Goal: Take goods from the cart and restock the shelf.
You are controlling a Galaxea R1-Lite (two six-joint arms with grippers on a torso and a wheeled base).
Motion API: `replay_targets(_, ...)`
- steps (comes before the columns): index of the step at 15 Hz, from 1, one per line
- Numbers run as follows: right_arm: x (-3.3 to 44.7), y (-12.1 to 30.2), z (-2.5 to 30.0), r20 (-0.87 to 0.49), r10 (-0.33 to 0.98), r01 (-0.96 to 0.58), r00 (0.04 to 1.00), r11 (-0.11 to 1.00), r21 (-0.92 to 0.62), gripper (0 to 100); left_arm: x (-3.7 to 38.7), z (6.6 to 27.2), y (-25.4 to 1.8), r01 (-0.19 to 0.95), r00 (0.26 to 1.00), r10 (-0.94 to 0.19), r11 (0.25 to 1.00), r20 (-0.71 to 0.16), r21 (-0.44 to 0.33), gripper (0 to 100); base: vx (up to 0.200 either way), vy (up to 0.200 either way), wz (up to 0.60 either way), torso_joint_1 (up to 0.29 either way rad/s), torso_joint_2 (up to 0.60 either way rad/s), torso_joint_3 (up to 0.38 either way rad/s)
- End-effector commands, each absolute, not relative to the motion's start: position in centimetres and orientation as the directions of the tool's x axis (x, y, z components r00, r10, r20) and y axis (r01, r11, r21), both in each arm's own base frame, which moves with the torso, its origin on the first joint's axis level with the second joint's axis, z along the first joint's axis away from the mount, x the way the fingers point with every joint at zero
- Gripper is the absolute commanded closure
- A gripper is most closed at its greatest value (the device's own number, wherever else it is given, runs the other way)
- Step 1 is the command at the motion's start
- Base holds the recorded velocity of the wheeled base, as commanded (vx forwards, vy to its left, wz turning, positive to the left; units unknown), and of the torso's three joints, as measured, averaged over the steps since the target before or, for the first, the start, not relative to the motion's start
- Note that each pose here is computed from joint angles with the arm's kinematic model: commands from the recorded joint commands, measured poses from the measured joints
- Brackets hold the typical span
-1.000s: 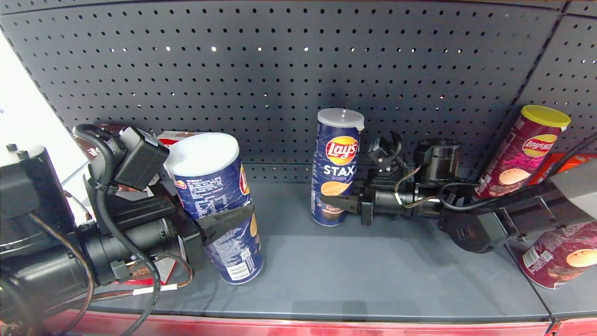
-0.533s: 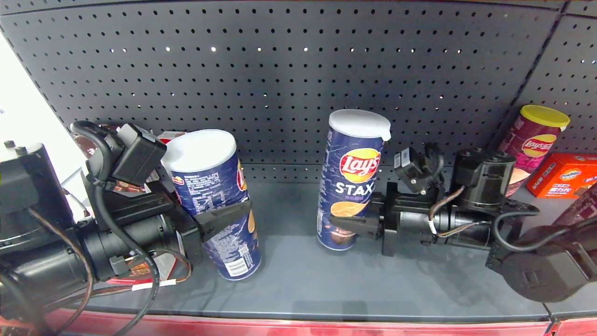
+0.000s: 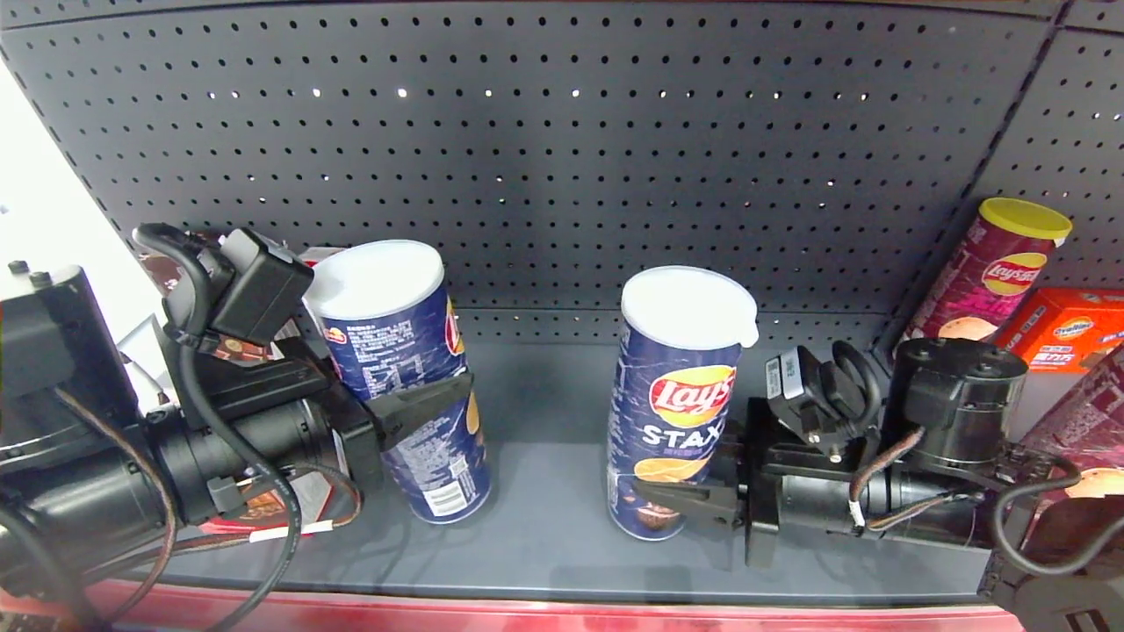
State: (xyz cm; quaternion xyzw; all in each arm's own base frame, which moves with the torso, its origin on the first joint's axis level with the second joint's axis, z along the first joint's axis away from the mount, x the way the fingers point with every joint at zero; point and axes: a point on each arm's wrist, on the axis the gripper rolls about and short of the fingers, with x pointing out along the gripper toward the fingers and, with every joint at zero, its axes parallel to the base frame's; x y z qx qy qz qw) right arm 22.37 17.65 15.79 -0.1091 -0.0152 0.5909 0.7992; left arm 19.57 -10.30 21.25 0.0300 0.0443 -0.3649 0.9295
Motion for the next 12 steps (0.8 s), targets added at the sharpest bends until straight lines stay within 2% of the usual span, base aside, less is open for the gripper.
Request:
replay_targets(1,22.2,17.6,15.3,-0.118,0.947,-0.944,0.298,0.274,-0.183,100,19.7,21.4,-10.4,0.681,0.73,-0.676,0.732,-0.1,0.025,100,0.0,0.0,0.0,0.0,0.0,0.0)
replay_targets(7,23.1,18.1,13.5,-0.144,0.935,-0.937,0.325,0.298,-0.181,100,20.0,21.4,-10.5,0.679,0.732,-0.674,0.734,-0.1,0.025,100,0.0,0.0,0.0,0.0,0.0,0.0)
replay_targets(12,23.0,18.5,13.3,-0.149,0.938,-0.941,0.314,0.287,-0.178,100,20.1,21.3,-10.5,0.68,0.731,-0.675,0.733,-0.104,0.024,100,0.0,0.0,0.0,0.0,0.0,0.0)
